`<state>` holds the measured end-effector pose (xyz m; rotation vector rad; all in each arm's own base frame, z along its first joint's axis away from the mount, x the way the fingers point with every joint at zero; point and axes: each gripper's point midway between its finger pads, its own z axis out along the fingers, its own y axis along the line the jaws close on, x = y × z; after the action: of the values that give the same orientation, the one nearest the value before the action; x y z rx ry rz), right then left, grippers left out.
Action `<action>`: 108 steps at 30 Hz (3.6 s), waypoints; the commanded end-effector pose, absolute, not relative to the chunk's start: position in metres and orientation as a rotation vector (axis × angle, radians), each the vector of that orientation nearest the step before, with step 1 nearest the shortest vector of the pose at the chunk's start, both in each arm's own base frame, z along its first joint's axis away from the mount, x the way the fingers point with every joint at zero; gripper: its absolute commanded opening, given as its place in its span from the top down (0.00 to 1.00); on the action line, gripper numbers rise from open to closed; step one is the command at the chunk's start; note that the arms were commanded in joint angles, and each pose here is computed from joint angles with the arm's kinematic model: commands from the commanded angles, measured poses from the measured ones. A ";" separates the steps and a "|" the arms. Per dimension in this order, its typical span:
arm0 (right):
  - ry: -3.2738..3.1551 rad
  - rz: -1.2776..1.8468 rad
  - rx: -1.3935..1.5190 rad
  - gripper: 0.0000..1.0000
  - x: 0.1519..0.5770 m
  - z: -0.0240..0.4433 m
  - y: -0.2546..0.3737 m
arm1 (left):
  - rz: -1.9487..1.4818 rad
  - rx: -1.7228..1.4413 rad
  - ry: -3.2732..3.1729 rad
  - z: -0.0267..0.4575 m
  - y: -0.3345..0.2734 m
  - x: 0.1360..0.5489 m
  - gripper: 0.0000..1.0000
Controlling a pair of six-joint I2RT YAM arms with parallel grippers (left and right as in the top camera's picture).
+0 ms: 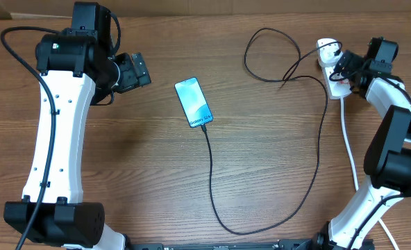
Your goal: Plug charger to phone and switch on socket
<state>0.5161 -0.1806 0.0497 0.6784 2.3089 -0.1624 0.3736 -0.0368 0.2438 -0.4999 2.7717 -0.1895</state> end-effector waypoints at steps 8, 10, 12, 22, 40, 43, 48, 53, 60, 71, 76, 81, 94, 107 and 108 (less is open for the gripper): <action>2.252 -0.032 0.837 0.00 0.520 0.043 -0.188 | -0.172 -0.510 2.775 0.242 -0.033 0.374 0.00; 2.267 -0.021 0.835 0.00 0.520 0.036 -0.185 | -0.172 -0.510 2.775 0.242 -0.033 0.374 0.00; 2.275 -0.021 0.837 0.00 0.520 0.032 -0.184 | -0.172 -0.510 2.775 0.242 -0.033 0.374 0.00; 2.264 -0.018 0.832 0.00 0.522 0.034 -0.185 | -0.172 -0.510 2.775 0.242 -0.033 0.374 0.00; 2.267 -0.018 0.834 0.00 0.521 0.031 -0.184 | -0.172 -0.510 2.775 0.242 -0.033 0.374 0.00; 2.265 -0.018 0.833 0.00 0.521 0.032 -0.185 | -0.172 -0.510 2.775 0.242 -0.033 0.374 0.00; 2.275 -0.018 0.836 0.00 0.520 0.026 -0.184 | -0.172 -0.510 2.775 0.242 -0.033 0.374 0.00; 2.294 -0.018 0.842 0.00 0.518 0.016 -0.184 | -0.172 -0.510 2.775 0.242 -0.033 0.374 0.00; 2.327 0.013 0.841 0.00 0.517 -0.001 -0.178 | -0.172 -0.510 2.775 0.242 -0.033 0.374 0.00; 2.307 0.078 0.808 0.00 0.526 0.012 -0.171 | -0.172 -0.510 2.775 0.242 -0.033 0.374 0.00; 2.307 0.075 0.803 0.00 0.526 0.019 -0.171 | -0.172 -0.510 2.775 0.242 -0.033 0.374 0.00; 2.327 0.075 0.811 0.00 0.522 0.016 -0.170 | -0.172 -0.510 2.775 0.242 -0.033 0.374 0.00; 2.363 0.119 0.810 0.00 0.517 0.011 -0.162 | -0.172 -0.510 2.775 0.242 -0.033 0.374 0.00; 2.351 0.114 0.803 0.00 0.519 0.023 -0.164 | -0.172 -0.510 2.775 0.242 -0.033 0.374 0.00; 2.337 0.114 0.799 0.00 0.520 0.031 -0.165 | -0.172 -0.510 2.775 0.242 -0.033 0.374 0.00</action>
<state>0.5145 -0.1765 0.0156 0.8604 2.3336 0.0752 0.3737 -0.0368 0.2438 -0.4998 2.7713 -0.1896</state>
